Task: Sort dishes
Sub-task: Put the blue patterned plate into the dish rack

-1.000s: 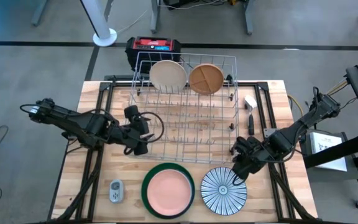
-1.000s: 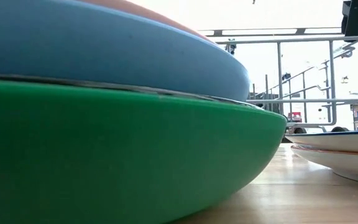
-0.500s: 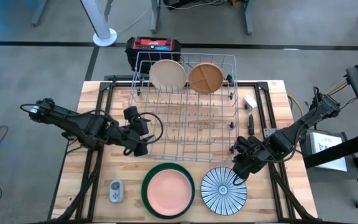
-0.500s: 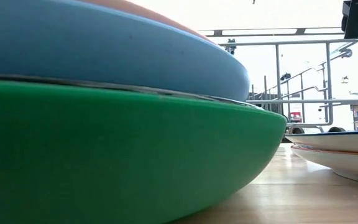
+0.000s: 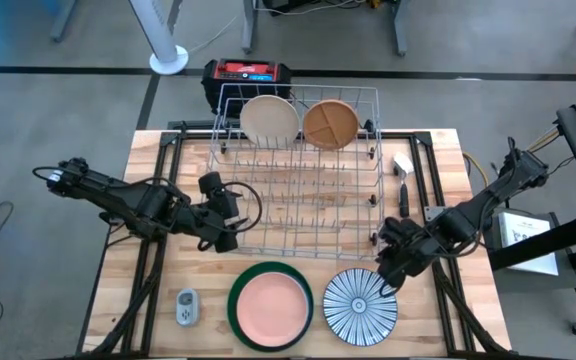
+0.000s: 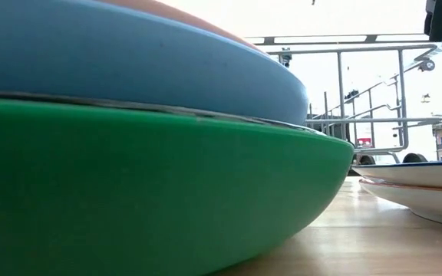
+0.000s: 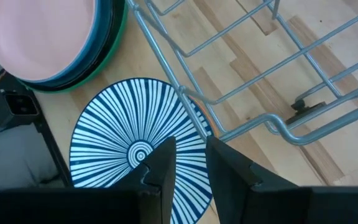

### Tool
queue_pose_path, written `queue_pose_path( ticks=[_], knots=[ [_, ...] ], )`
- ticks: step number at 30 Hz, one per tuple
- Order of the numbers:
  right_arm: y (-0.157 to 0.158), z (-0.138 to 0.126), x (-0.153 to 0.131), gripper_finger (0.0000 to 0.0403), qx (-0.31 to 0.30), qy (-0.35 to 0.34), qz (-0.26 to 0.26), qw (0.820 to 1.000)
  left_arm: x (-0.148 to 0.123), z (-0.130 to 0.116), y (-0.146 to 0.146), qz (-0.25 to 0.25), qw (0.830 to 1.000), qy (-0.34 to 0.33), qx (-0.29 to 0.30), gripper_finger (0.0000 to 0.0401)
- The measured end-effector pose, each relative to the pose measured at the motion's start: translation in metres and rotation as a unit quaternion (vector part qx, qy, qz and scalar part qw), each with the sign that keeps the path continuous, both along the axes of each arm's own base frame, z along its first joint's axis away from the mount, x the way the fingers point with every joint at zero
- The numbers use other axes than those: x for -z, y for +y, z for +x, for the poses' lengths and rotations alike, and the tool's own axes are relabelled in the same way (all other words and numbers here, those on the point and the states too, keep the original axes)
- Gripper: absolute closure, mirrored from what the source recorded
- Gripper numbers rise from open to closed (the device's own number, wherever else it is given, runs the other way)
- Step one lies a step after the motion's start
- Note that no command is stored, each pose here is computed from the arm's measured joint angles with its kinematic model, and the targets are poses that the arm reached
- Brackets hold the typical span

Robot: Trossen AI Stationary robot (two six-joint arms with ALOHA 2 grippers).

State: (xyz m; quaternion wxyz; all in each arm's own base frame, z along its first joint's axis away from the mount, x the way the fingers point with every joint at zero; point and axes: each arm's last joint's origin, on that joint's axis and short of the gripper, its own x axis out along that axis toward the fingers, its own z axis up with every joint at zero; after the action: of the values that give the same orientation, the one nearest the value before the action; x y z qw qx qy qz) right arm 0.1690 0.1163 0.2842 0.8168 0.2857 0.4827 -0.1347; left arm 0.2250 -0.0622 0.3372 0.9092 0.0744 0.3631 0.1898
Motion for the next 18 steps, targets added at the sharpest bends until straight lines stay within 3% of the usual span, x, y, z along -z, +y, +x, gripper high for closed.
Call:
queue_pose_path(
  ticks=[18],
  knots=[
    [0.02,-0.022,-0.005,0.0306,0.006,0.009,0.071,0.997,0.0,-0.001,-0.005,-0.006,1.0,-0.003,0.005,0.0122]
  ],
)
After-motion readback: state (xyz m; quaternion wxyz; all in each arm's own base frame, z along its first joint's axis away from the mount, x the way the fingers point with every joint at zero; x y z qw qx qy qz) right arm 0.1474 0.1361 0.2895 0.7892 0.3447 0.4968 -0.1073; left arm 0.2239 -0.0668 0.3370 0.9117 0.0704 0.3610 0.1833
